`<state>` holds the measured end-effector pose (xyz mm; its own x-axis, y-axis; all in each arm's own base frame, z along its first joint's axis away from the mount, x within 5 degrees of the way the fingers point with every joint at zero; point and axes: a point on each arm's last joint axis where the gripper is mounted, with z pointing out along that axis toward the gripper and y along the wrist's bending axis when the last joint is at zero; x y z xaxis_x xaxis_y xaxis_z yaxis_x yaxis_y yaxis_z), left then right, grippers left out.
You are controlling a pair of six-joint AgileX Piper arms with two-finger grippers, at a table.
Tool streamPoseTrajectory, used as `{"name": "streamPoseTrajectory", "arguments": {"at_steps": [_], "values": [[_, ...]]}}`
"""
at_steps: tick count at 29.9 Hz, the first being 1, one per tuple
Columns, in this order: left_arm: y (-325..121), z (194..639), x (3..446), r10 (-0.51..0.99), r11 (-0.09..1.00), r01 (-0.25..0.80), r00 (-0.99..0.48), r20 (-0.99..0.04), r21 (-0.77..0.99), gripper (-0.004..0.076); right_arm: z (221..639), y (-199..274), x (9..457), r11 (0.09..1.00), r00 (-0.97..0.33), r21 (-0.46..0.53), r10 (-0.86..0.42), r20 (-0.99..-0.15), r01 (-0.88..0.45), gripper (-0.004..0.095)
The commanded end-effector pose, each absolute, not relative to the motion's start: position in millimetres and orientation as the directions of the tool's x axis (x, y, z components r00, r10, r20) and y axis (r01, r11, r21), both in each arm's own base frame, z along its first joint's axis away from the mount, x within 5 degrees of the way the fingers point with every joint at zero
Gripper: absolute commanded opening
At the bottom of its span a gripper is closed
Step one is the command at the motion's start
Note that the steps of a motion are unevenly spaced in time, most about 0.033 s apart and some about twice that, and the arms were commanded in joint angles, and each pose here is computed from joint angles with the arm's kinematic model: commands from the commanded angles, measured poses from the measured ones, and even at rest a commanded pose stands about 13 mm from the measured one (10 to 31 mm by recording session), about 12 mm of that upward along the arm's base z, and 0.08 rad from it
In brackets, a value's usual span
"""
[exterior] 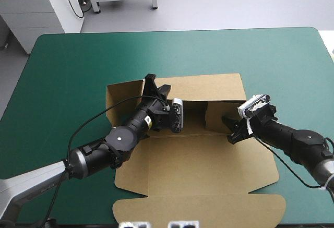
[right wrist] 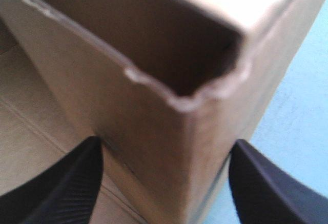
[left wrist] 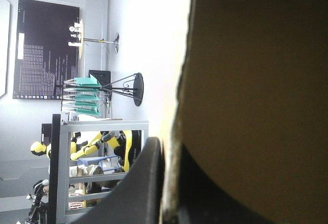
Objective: Fold the box
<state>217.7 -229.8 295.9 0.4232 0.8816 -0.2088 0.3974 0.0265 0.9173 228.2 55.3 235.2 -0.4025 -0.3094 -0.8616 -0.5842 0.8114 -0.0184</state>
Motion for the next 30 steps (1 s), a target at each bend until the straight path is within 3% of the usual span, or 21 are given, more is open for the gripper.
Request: {"name": "streamPoseTrajectory", "arguments": {"at_steps": [1, 4, 5, 13, 17, 21, 26, 28, 30], "values": [[-231, 313, 214, 0.855, 0.074, 0.386, 0.451, -0.257, 0.92, -0.0008, 249, 70, 229, 0.782, -0.335, -0.045, -0.318, -0.887, -0.622, 0.0261], [-231, 313, 214, 0.856, 0.074, 0.384, 0.448, -0.257, 0.92, -0.0008, 249, 73, 227, 0.762, -0.318, -0.069, -0.349, -0.881, -0.644, 0.0008], [-231, 313, 214, 0.856, 0.074, 0.384, 0.448, -0.257, 0.92, -0.0008, 248, 73, 228, 0.765, -0.32, -0.071, -0.35, -0.88, -0.641, -0.0017], [-231, 313, 214, 0.854, 0.087, 0.392, 0.443, -0.271, 0.916, -0.0008, 249, 74, 227, 0.756, -0.315, -0.068, -0.35, -0.882, -0.651, -0.002], [-232, 312, 213, 0.847, 0.085, 0.4, 0.454, -0.278, 0.912, 0.0024, 250, 72, 230, 0.8, -0.346, -0.022, -0.284, -0.895, -0.6, -0.0017], [-234, 312, 212, 0.835, 0.076, 0.409, 0.473, -0.282, 0.909, 0.0206, 251, 66, 234, 0.861, -0.386, 0.022, -0.206, -0.899, -0.509, -0.0018], [-233, 312, 211, 0.834, 0.101, 0.425, 0.457, -0.31, 0.899, 0.0543, 251, 65, 235, 0.869, -0.396, 0.035, -0.189, -0.899, -0.494, -0.0017], [-235, 312, 209, 0.83, 0.097, 0.426, 0.464, -0.31, 0.899, 0.0597, 251, 65, 235, 0.874, -0.405, 0.047, -0.175, -0.898, -0.483, -0.0018], [-239, 314, 203, 0.819, 0.091, 0.422, 0.483, -0.309, 0.902, 0.0602, 251, 63, 235, 0.885, -0.417, 0.065, -0.151, -0.896, -0.46, -0.0018]]}}
